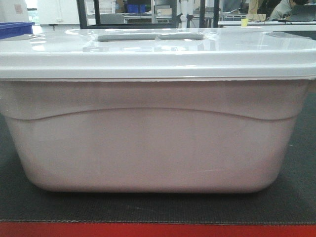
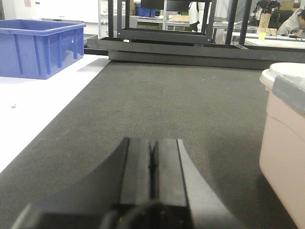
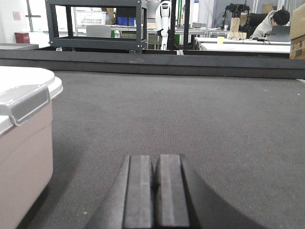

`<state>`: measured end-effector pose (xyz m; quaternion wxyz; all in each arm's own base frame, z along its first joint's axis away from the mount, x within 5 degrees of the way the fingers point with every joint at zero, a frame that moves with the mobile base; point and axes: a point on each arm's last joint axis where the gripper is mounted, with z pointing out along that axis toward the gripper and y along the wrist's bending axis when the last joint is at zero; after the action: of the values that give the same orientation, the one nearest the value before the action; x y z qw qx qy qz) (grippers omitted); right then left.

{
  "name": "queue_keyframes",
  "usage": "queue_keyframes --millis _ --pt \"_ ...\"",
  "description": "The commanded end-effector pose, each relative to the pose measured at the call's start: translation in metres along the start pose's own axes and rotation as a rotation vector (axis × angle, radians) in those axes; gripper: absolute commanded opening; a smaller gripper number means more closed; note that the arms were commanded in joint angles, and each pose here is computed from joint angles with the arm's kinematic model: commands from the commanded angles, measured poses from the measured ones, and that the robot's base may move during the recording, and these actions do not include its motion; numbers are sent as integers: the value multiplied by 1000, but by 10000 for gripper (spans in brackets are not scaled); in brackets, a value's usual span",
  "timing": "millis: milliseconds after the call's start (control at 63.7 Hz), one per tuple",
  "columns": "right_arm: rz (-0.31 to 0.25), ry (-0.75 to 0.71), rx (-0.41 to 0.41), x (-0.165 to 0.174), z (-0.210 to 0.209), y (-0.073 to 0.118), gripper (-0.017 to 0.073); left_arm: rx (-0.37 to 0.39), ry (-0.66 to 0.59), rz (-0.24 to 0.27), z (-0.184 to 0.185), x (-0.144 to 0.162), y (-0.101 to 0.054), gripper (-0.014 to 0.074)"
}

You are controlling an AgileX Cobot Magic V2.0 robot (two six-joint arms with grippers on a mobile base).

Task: Grab white bin and place on right shelf
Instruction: 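Open both grippers and move them toward the bin's short ends, then lower both grippers onto the lid rims at the bin's ends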

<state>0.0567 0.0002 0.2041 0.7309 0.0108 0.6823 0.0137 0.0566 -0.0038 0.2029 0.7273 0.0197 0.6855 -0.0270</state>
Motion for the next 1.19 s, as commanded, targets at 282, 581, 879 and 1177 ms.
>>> queue_keyframes --millis 282,581,879,1177 --pt "-11 -247 1 -26 -5 0 76 -34 -292 -41 -6 -35 3 -118" --pt "-10 -435 -8 -133 -25 4 94 1 -291 45 -21 -152 -2 -112" --pt "-11 -364 -8 -192 7 6 536 39 11 28 23 -206 -5 160" --pt "20 -96 -14 -199 50 8 630 171 259 -126 63 -193 -20 538"
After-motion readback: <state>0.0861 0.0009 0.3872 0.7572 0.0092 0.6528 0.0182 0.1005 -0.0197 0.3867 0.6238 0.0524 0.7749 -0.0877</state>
